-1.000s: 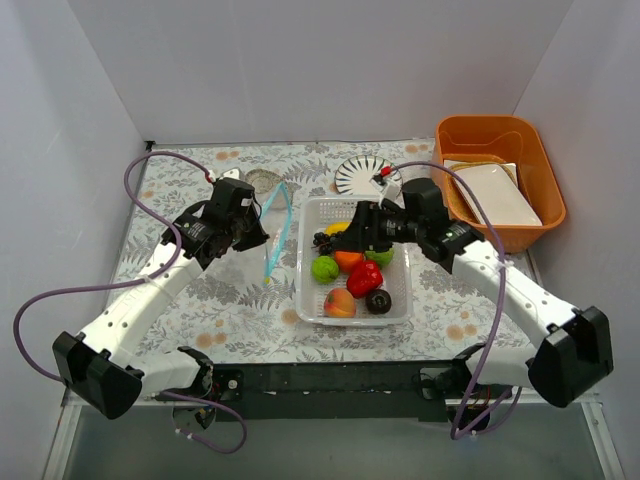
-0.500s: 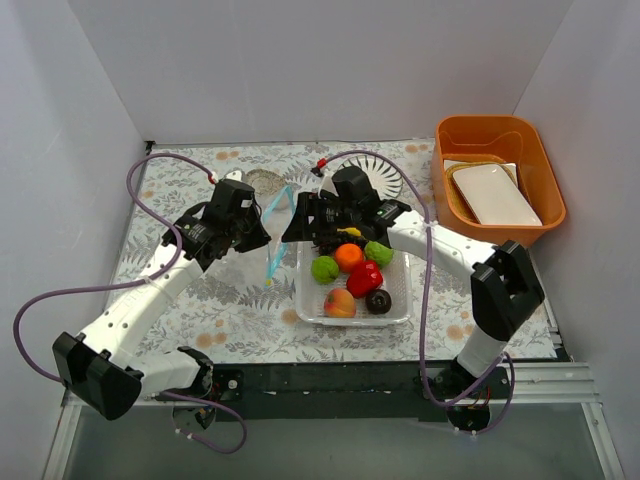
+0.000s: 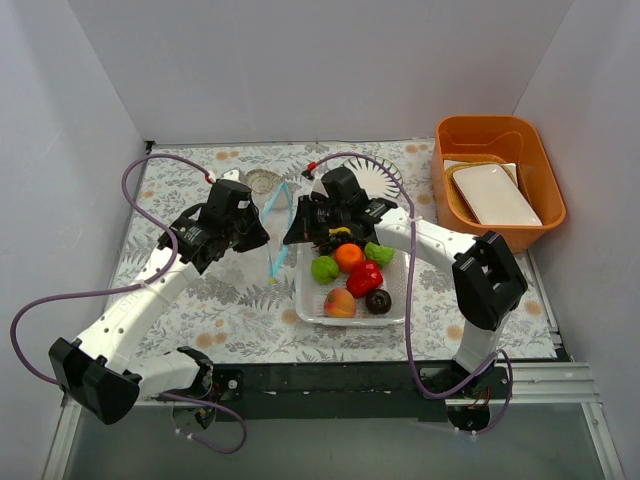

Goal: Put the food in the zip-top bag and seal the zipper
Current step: Open the zipper of the food storage bag at the center of the board.

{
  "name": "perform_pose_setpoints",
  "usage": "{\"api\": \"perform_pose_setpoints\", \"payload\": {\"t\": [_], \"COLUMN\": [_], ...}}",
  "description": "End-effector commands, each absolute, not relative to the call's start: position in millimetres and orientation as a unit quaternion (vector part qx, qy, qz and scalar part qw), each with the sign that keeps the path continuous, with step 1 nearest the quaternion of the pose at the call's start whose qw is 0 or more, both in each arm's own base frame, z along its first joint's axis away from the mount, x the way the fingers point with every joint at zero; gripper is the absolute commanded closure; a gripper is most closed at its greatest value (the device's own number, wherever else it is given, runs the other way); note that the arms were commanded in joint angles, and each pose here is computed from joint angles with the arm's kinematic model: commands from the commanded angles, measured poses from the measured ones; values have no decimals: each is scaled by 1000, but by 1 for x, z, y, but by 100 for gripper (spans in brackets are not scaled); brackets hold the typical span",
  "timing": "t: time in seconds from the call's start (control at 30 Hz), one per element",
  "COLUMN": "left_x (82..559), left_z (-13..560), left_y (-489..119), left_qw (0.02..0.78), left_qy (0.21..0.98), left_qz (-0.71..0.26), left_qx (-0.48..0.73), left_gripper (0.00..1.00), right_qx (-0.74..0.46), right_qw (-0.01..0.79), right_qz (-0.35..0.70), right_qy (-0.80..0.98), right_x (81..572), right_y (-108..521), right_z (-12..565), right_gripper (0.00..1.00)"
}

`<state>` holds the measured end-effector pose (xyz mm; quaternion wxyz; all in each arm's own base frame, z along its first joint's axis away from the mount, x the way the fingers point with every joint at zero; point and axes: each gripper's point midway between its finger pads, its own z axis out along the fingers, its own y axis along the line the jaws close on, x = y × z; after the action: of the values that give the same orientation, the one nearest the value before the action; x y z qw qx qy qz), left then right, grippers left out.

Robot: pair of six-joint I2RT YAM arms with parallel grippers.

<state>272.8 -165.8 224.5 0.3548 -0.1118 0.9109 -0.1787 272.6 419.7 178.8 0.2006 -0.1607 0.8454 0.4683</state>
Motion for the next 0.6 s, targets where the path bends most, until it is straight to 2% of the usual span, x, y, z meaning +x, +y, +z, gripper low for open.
{"api": "perform_pose_setpoints", "payload": {"t": [0.0, 0.1, 0.43, 0.57], "left_x": [274, 276, 273, 270], "left_z": [233, 226, 200, 205], "left_y": [-164, -156, -123, -119], "left_qw": [365, 363, 344, 348], "left_qy": [907, 911, 923, 918], "left_qz": [-181, -157, -60, -62], "left_qx": [-110, -119, -164, -179], "left_gripper": [100, 100, 100, 100], "right_qx": [-182, -179, -186, -197], "right_qw": [222, 226, 275, 278], "right_qz": [491, 469, 387, 393], "right_qy": [823, 835, 860, 854], "right_x": [274, 275, 286, 281], "right_y": [430, 423, 398, 400], "right_z": [199, 194, 197, 202], "right_gripper": [92, 99, 99, 99]}}
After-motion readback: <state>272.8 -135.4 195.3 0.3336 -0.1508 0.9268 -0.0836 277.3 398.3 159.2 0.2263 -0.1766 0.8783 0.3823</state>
